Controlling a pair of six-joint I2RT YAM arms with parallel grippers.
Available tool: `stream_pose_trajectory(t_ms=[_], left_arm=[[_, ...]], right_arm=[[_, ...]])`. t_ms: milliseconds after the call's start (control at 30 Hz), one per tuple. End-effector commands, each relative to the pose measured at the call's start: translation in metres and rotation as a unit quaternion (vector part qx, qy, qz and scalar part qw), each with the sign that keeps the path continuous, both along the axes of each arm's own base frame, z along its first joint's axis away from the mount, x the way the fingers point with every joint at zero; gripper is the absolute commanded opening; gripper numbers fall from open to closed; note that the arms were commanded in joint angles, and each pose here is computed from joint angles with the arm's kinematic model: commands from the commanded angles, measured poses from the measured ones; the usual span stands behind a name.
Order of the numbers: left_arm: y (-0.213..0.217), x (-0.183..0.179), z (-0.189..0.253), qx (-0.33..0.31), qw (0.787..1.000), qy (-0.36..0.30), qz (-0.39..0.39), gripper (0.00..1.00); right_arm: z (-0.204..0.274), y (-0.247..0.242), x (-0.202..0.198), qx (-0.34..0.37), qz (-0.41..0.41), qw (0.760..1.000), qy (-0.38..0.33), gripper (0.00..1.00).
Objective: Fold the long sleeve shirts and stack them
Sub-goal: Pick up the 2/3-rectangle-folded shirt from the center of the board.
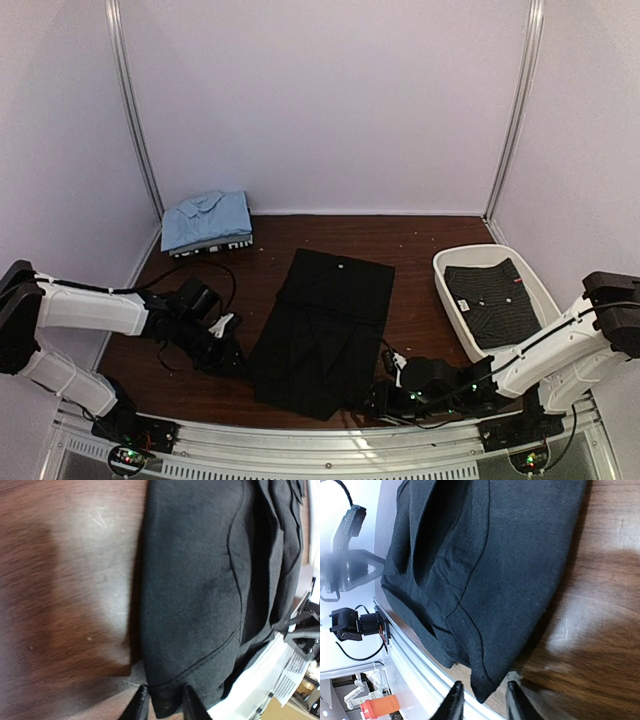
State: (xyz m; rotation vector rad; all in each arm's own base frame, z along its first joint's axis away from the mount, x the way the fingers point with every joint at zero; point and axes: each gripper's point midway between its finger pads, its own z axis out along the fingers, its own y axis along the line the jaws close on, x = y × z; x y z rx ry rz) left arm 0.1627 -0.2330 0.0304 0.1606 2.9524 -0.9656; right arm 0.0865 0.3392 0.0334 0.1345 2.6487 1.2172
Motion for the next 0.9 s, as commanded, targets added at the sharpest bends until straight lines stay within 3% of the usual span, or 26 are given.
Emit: stream_pose_trajectory(t_ms=[0,200,300,500,633,867], left_arm=[[-0.011,0.001,0.012,-0.031,0.999,-0.012,-0.01,0.19],[-0.024,0.012,0.042,-0.054,0.998,-0.034,-0.019,0.0],[-0.034,0.023,0.061,-0.067,0.996,-0.048,-0.026,0.0],[-0.063,0.054,0.097,-0.094,0.992,-0.079,-0.042,0.0],[-0.08,0.095,0.108,-0.092,0.99,-0.095,-0.048,0.0],[-0.106,0.2,0.129,-0.114,0.984,-0.132,-0.027,0.0]], right_arm=[[0.011,0.009,0.007,0.026,-0.019,0.999,-0.011,0.26],[0.036,0.01,0.019,0.038,-0.033,0.998,-0.041,0.05],[0.051,0.01,0.028,0.044,-0.036,0.997,-0.054,0.0],[0.08,0.005,0.061,0.054,-0.047,0.994,-0.085,0.0],[0.1,-0.002,0.097,0.06,-0.059,0.991,-0.108,0.0],[0.12,-0.049,0.198,0.032,-0.122,0.98,-0.155,0.0]])
